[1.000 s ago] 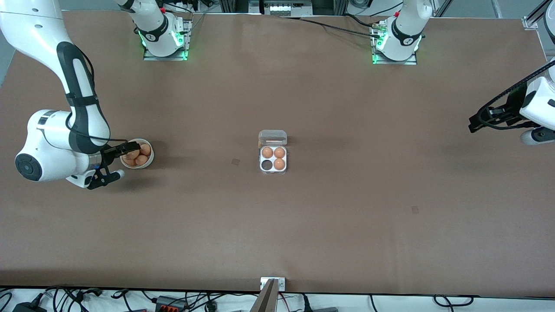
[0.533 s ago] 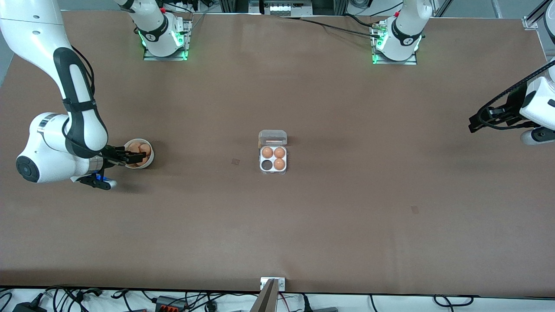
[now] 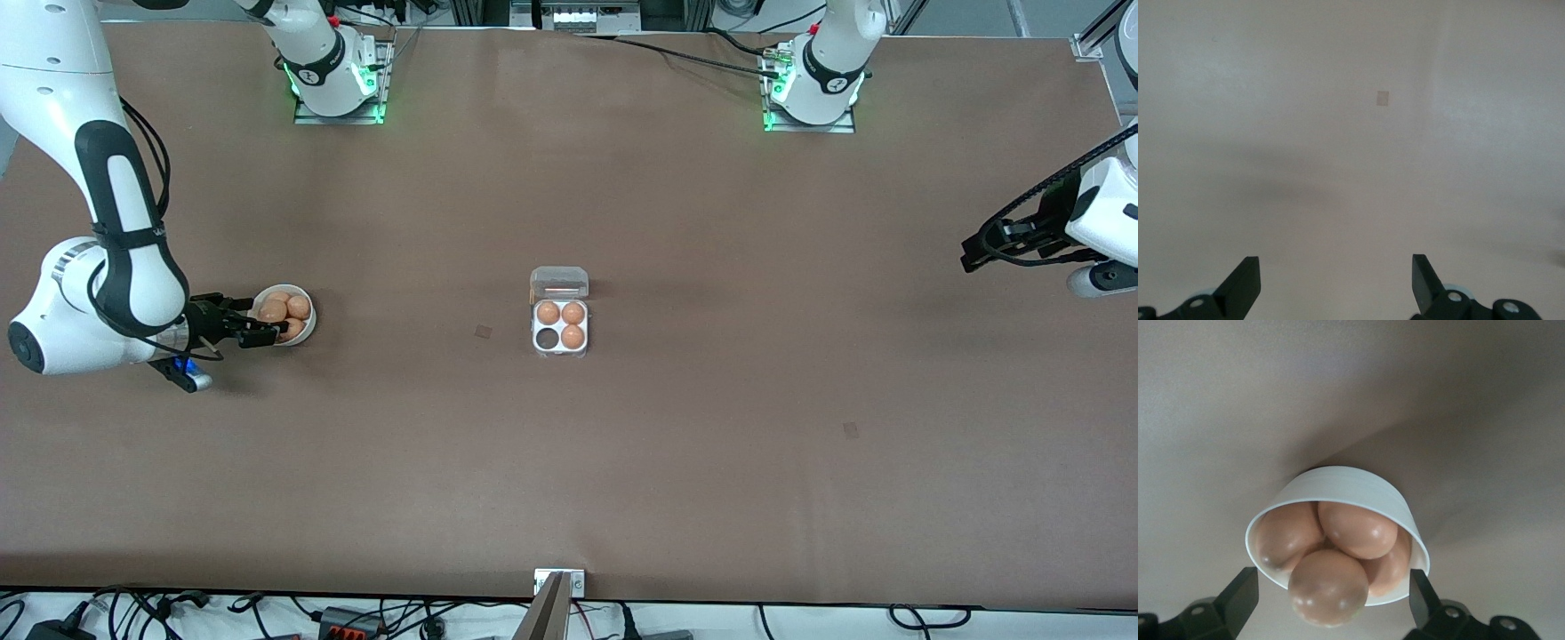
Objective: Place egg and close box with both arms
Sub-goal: 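Lift the egg and carry it with the right gripper to the carton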
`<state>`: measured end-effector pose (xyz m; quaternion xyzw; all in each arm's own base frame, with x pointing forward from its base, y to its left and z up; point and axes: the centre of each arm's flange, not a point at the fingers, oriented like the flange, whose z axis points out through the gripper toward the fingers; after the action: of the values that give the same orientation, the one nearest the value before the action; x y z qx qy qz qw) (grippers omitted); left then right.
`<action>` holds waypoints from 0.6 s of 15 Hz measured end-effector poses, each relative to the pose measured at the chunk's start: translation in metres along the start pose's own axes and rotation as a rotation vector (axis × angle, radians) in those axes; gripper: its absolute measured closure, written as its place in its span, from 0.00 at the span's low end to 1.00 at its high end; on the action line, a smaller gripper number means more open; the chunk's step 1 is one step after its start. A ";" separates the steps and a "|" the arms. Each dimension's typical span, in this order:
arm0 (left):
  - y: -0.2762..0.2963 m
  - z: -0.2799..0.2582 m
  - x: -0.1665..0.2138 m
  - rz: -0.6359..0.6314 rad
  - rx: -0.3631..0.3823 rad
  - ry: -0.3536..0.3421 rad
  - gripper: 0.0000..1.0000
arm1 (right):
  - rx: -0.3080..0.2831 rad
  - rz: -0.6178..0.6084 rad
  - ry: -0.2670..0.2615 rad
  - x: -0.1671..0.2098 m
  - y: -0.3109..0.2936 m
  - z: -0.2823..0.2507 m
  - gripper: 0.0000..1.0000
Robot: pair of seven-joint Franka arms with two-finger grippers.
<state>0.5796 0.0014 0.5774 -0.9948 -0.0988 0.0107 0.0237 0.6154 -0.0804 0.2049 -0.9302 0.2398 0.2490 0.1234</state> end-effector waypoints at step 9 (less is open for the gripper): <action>0.000 0.000 0.000 0.000 0.000 0.000 0.00 | 0.006 -0.008 -0.004 -0.002 -0.005 -0.006 0.52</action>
<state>0.5796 0.0014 0.5774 -0.9948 -0.0989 0.0107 0.0237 0.6189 -0.0775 0.2117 -0.9303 0.2366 0.2494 0.1278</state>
